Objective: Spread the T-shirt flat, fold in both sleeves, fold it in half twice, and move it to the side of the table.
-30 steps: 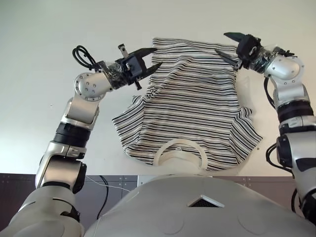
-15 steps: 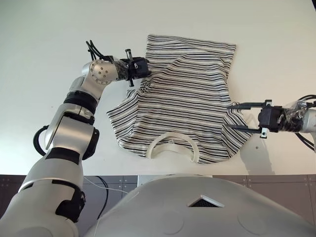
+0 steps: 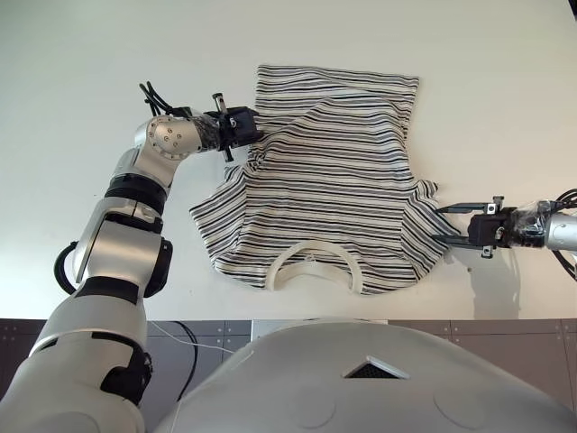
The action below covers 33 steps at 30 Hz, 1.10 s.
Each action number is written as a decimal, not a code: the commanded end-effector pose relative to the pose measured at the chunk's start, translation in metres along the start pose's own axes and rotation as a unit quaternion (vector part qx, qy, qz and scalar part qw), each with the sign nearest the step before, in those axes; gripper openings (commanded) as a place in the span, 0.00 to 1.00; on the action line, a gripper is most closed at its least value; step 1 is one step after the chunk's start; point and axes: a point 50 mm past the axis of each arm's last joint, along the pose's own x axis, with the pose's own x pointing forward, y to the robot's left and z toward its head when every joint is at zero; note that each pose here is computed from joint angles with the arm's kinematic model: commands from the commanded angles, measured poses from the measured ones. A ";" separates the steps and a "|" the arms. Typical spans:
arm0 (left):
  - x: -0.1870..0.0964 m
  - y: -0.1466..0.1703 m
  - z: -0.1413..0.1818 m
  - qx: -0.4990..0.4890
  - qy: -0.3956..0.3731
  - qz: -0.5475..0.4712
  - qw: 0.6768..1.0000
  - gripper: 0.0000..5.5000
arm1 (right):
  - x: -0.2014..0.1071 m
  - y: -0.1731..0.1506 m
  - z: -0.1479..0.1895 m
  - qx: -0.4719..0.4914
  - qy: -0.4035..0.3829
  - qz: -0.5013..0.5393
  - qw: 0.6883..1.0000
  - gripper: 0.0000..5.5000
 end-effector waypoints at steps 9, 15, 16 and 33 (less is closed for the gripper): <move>-0.013 0.027 0.027 -0.068 -0.130 0.058 0.988 0.31 | -0.010 -0.016 0.003 0.029 -0.025 0.014 0.999 0.43; -0.079 0.032 0.018 -0.119 -0.138 0.129 0.975 0.31 | -0.036 -0.044 0.030 0.081 -0.095 -0.101 0.987 0.43; -0.090 0.022 0.015 -0.142 -0.132 0.133 0.972 0.31 | -0.044 -0.049 0.029 0.098 -0.101 -0.147 0.979 0.43; -0.186 -0.131 0.005 -0.567 0.019 0.117 0.815 0.31 | -0.074 -0.004 -0.015 0.261 -0.048 -0.385 0.884 0.43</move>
